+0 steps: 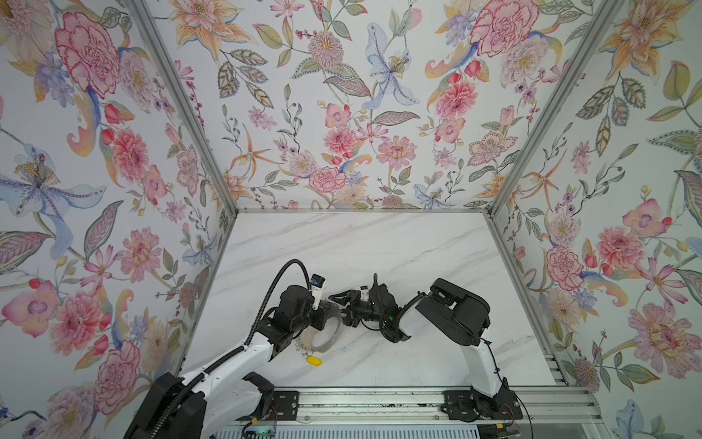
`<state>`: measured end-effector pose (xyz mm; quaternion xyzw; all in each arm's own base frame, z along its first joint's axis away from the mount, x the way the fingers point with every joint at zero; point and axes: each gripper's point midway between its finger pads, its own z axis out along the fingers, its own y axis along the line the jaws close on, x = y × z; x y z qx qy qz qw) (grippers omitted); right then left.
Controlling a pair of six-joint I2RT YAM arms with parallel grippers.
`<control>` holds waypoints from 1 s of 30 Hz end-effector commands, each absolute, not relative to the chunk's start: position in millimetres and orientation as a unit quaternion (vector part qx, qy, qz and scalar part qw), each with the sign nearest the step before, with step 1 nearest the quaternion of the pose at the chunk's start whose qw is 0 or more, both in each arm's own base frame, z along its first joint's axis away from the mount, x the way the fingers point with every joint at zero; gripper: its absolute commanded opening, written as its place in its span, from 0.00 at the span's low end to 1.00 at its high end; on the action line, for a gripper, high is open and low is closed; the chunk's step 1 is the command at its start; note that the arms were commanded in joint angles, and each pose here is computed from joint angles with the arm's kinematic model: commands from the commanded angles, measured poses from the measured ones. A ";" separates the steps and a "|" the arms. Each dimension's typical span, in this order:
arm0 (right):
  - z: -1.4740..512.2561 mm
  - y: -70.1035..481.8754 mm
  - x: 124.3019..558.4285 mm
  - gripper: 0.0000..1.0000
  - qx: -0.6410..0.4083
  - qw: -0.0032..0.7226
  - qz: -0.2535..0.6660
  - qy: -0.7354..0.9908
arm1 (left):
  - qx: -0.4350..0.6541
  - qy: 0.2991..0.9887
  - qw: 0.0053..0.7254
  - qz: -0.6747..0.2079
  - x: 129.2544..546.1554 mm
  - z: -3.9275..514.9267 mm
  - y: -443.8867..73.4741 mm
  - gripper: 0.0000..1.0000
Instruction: Remove the keys from the keyring
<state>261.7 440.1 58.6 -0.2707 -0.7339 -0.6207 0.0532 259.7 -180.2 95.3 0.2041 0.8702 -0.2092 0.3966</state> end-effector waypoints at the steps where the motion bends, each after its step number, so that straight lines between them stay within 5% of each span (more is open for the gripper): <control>1: 71.0 450.1 246.3 0.57 -0.264 0.087 -0.636 -0.720 | 0.210 0.862 0.410 -0.211 265.9 101.0 -182.1 0.00; 20: 78.5 464.5 248.3 0.54 -0.292 0.099 -0.657 -0.688 | 0.197 0.847 0.434 -0.235 264.4 115.5 -184.5 0.00; 30: 80.8 442.1 287.5 0.37 -0.283 0.031 -0.655 -0.700 | 0.201 0.847 0.428 -0.243 263.2 113.7 -187.8 0.00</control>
